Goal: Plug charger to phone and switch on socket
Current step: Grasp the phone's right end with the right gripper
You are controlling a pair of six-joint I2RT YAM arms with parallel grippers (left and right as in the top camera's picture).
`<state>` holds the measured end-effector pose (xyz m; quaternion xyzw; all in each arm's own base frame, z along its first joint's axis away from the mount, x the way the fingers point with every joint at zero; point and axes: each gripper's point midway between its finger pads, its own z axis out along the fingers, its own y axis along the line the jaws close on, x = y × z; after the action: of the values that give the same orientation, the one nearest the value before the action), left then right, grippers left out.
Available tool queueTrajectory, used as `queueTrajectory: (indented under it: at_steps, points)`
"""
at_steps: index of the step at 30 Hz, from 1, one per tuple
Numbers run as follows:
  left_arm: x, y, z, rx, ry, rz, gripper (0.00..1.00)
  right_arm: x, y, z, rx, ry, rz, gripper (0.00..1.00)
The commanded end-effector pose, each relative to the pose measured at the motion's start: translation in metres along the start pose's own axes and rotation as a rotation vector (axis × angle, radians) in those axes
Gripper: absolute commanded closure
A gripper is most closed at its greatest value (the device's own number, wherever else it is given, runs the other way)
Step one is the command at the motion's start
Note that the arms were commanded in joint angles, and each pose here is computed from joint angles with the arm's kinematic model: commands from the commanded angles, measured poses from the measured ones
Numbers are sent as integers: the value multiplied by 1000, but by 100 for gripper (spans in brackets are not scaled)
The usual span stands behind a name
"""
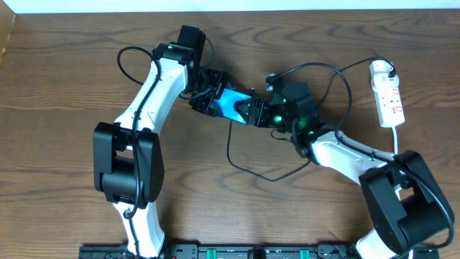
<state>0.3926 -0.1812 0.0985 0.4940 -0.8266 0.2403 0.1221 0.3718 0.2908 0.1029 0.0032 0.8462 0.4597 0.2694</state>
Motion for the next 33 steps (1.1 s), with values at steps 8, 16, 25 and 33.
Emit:
queueTrajectory:
  at_steps: [8, 16, 25, 33]
  points:
    - [15, -5, -5, 22, 47, 3, 34, -3, 7, 6, -7, -22, -2, 61]
    - [17, -5, -4, 19, 48, 7, 34, 0, 10, 8, -7, -20, -8, 70]
    - [17, -5, -4, 19, 48, 7, 34, 0, 10, 8, -5, -23, 2, 82]
    - [17, -4, -4, 19, 48, 6, 34, -6, 11, 7, -13, -42, 50, 90]
